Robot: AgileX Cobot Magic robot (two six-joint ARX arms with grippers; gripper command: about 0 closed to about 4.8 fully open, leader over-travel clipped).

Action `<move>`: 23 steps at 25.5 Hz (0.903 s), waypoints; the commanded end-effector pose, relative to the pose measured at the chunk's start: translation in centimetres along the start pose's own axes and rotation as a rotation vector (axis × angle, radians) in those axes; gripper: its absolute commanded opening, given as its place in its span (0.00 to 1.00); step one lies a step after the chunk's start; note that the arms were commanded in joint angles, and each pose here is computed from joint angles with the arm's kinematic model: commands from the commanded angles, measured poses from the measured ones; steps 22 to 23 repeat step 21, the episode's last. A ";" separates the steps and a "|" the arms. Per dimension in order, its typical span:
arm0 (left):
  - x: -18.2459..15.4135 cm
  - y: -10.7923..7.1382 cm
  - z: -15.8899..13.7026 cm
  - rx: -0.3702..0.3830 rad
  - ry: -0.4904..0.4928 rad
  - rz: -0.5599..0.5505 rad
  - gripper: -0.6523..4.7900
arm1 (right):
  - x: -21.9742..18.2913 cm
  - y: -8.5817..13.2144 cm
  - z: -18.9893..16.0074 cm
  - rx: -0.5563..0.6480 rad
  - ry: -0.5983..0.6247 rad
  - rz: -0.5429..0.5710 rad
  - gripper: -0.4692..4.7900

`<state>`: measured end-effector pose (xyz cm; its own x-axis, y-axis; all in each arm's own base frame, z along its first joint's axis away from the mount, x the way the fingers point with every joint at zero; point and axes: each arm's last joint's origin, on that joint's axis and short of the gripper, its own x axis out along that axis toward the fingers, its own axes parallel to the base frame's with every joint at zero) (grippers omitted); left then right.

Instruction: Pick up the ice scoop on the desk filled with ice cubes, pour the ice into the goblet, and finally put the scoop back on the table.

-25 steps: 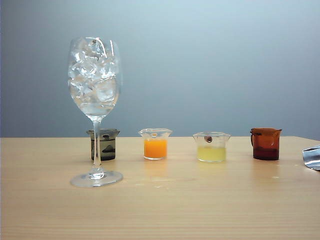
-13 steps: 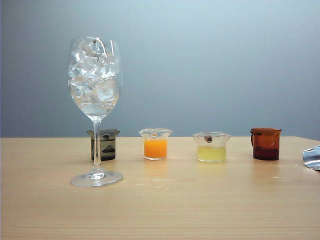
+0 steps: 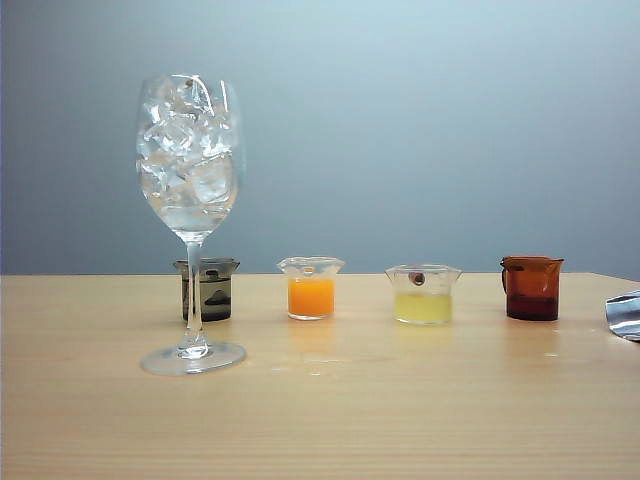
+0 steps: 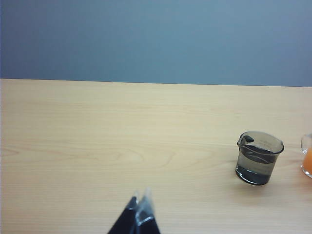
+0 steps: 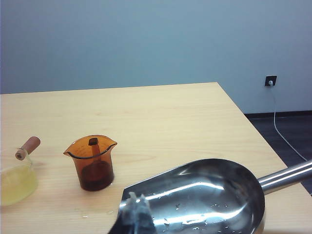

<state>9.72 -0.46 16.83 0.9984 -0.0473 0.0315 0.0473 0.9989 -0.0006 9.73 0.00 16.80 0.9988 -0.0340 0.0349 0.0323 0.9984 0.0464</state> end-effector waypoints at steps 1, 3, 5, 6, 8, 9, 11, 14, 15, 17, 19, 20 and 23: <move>0.0 0.0 0.2 0.000 -0.014 -0.004 0.11 | 0.0 0.0 0.0 -0.068 -0.006 0.004 0.09; 0.0 0.0 0.2 0.000 -0.014 -0.004 0.11 | 0.0 0.0 0.0 -0.080 -0.006 0.004 0.09; 0.0 0.0 0.2 0.000 -0.014 -0.004 0.11 | 0.0 0.0 0.0 -0.078 -0.005 0.004 0.09; 0.0 0.0 0.2 0.000 -0.014 -0.004 0.11 | 0.0 0.0 0.0 -0.078 -0.005 0.003 0.09; 0.0 0.0 0.2 0.000 -0.014 -0.005 0.11 | 0.0 0.0 0.0 -0.078 -0.005 0.003 0.09; 0.0 0.0 0.2 0.000 -0.014 -0.005 0.11 | 0.0 0.0 0.0 -0.078 -0.005 0.003 0.09; 0.0 0.0 0.2 0.000 -0.014 -0.004 0.11 | 0.0 0.0 0.0 -0.078 -0.005 0.003 0.09; 0.0 0.0 0.2 0.000 -0.014 -0.004 0.11 | 0.0 0.0 0.0 -0.078 -0.005 0.003 0.09; 0.0 0.0 0.2 0.000 -0.014 -0.004 0.11 | 0.0 0.0 0.0 -0.078 -0.005 0.003 0.09; 0.0 0.0 0.2 0.000 -0.014 -0.004 0.11 | 0.0 0.0 0.0 -0.078 -0.005 0.003 0.09; 0.0 0.0 0.2 0.000 -0.014 -0.005 0.11 | 0.0 0.0 0.0 -0.078 -0.005 0.003 0.09; 0.0 0.0 0.2 0.000 -0.014 -0.004 0.11 | 0.0 0.0 0.0 -0.078 -0.005 0.003 0.09; 0.0 0.0 0.2 0.000 -0.014 -0.004 0.11 | 0.0 0.0 0.0 -0.078 -0.005 0.003 0.09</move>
